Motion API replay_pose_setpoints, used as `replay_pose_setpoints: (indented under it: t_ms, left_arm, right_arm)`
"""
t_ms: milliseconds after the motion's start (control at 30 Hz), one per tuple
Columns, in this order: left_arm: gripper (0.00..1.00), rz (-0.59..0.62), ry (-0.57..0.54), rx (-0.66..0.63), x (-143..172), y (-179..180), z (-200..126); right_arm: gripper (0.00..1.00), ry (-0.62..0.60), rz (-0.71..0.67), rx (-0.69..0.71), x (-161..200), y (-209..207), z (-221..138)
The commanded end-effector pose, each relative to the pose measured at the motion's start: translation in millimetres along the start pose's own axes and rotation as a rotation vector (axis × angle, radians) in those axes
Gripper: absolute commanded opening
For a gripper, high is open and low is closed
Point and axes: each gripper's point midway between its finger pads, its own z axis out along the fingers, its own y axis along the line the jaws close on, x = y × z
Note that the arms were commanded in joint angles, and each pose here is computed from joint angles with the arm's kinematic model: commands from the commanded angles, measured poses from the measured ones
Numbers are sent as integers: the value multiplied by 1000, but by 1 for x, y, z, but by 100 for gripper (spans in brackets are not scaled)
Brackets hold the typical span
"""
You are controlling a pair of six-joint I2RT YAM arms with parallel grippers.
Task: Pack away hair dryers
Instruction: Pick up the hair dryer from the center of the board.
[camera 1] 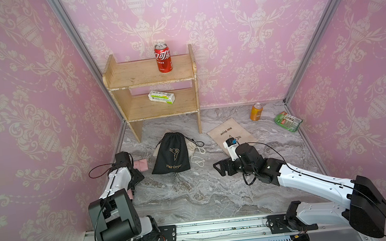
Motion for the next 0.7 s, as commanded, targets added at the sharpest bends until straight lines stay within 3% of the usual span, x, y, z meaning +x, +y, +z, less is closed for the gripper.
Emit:
replay_pose_setpoints:
  t_ms: [0,300,400,467,667]
  left_arm:
    - [88,8,17,46,-7,-4,7]
    - [74,27,111,114,-1,-14,19]
    - [62,24,119,140,0,-19,21]
    - [52,17,111,143,-2,-19,20]
    - [39,-24,-33,190,-26,-19,-13]
  right_arm:
    - [93,-13,-6,-17,-3,2,3]
    - [92,-8,10,0,-3,-1,6]
    - [91,-3,13,-4,-3,0,8]
    - [91,-2,14,-3,-4,1,9]
    - [91,0,7,13,-7,0,7]
